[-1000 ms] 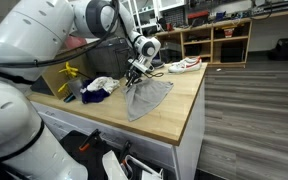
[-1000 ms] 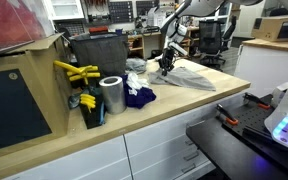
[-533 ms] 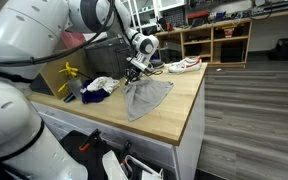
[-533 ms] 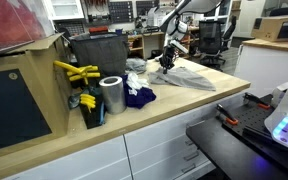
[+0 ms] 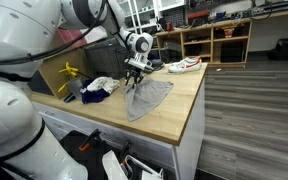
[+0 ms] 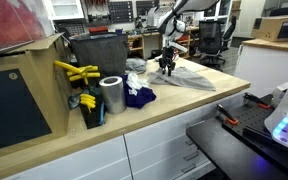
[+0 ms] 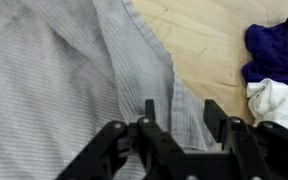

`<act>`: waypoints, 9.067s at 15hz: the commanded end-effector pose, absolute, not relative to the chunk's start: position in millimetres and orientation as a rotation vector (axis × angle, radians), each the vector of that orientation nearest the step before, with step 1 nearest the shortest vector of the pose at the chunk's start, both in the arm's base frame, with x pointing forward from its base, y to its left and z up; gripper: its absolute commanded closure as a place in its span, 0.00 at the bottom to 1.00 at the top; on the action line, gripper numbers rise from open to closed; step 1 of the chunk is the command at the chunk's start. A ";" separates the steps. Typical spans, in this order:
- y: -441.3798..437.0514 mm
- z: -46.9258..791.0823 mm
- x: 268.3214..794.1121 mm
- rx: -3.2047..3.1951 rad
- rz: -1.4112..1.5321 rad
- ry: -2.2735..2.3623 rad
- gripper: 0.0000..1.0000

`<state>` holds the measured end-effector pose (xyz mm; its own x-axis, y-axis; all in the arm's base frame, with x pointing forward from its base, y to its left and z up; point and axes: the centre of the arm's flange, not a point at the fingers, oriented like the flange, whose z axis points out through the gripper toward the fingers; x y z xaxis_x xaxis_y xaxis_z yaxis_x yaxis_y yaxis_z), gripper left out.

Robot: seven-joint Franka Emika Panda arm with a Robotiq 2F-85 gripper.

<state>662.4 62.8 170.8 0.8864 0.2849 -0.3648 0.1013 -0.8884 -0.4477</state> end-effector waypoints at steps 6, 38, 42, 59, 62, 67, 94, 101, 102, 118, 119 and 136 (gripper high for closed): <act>72.1 175.3 651.6 -2.700 0.464 -0.294 0.67; 121.8 256.5 501.4 -2.299 0.727 -0.918 0.24; 106.6 249.7 503.5 -2.416 0.676 -0.861 0.00; 59.7 158.7 463.1 -3.020 0.487 -0.508 1.00; 56.5 159.3 454.8 -3.071 0.478 -0.473 1.00; 54.1 154.3 446.9 -3.071 0.557 -0.469 1.00; 40.4 217.8 515.6 -3.037 0.278 -0.256 0.00; 41.2 220.5 594.3 -2.990 0.075 0.020 0.00; 43.7 220.0 605.4 -2.984 0.059 0.047 0.00; 60.7 199.2 691.7 -2.885 -0.046 0.326 0.99; 62.5 194.0 694.3 -2.874 -0.041 0.343 1.00; 91.5 143.0 726.9 -2.771 0.039 0.372 1.00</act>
<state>715.9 82.8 156.7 0.9694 -0.2444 -0.0232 -0.2406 -0.9266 -0.2891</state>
